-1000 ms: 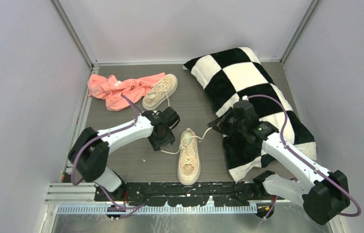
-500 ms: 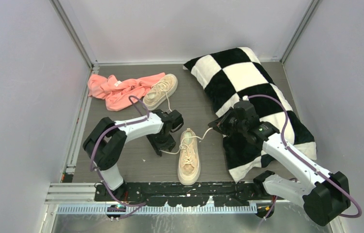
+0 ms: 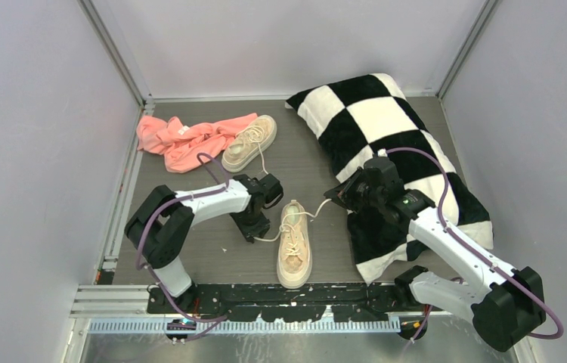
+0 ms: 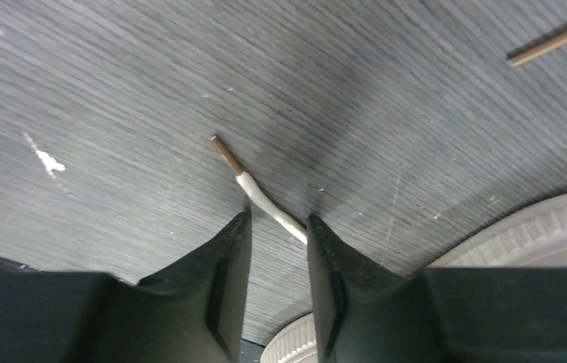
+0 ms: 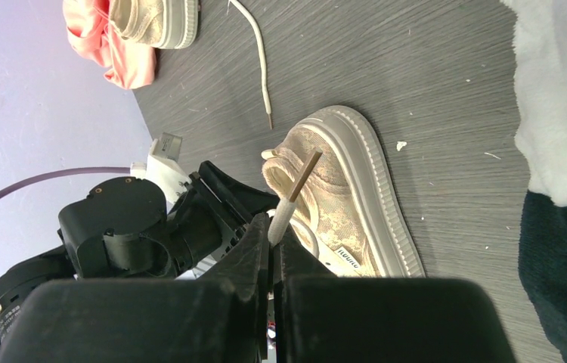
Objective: Tie the shoes
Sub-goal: Tie the shoelace on the shoe.
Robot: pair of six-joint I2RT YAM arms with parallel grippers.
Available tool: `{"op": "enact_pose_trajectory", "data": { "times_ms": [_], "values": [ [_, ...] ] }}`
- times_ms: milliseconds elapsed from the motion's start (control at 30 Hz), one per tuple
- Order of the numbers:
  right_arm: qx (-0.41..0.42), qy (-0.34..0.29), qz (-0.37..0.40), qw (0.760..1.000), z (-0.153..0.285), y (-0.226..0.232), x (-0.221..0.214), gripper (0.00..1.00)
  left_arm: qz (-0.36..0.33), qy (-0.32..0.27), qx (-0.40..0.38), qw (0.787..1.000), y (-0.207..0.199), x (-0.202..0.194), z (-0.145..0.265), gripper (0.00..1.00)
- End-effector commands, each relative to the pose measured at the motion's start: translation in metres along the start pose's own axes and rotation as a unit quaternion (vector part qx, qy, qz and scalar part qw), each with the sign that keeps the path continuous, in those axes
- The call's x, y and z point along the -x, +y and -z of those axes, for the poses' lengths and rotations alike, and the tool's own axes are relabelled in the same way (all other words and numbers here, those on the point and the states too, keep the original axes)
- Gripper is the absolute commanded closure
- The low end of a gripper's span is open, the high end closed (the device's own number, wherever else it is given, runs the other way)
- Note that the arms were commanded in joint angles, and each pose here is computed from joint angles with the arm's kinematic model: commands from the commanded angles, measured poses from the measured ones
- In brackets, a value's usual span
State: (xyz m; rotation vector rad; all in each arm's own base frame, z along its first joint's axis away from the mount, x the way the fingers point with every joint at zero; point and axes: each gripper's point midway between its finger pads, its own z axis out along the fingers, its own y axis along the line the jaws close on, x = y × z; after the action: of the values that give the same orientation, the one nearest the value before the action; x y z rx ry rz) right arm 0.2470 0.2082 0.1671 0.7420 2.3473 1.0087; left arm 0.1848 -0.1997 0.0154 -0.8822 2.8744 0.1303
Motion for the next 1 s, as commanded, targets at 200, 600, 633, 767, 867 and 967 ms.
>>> {"op": "enact_pose_trajectory", "data": {
  "times_ms": [200, 600, 633, 767, 867, 967],
  "values": [
    [0.026, -0.027, 0.017, 0.999, 0.008, 0.018, 0.012, 0.99, 0.032, -0.034, -0.047, 0.998, -0.004, 0.012, -0.035, 1.00],
    [0.010, -0.128, 0.110, 0.986, 0.043, 0.046, 0.058, 0.99, 0.004, -0.270, -0.206, 0.940, 0.018, 0.113, 0.111, 1.00],
    [0.009, -0.129, 0.113, 0.985, 0.044, 0.046, 0.059, 0.99, 0.010, -0.270, -0.213, 0.939, 0.020, 0.117, 0.113, 1.00],
    [-0.014, -0.145, 0.114, 0.983, 0.050, 0.033, 0.063, 0.99, -0.002, -0.256, -0.213, 0.943, 0.027, 0.113, 0.112, 0.99],
    [-0.041, -0.177, 0.111, 0.977, 0.064, 0.013, 0.069, 1.00, -0.027, -0.241, -0.232, 0.942, 0.022, 0.105, 0.112, 1.00],
    [-0.062, -0.200, 0.109, 0.972, 0.076, -0.004, 0.072, 0.99, -0.052, -0.229, -0.258, 0.937, 0.015, 0.097, 0.112, 0.99]
  ]
}}
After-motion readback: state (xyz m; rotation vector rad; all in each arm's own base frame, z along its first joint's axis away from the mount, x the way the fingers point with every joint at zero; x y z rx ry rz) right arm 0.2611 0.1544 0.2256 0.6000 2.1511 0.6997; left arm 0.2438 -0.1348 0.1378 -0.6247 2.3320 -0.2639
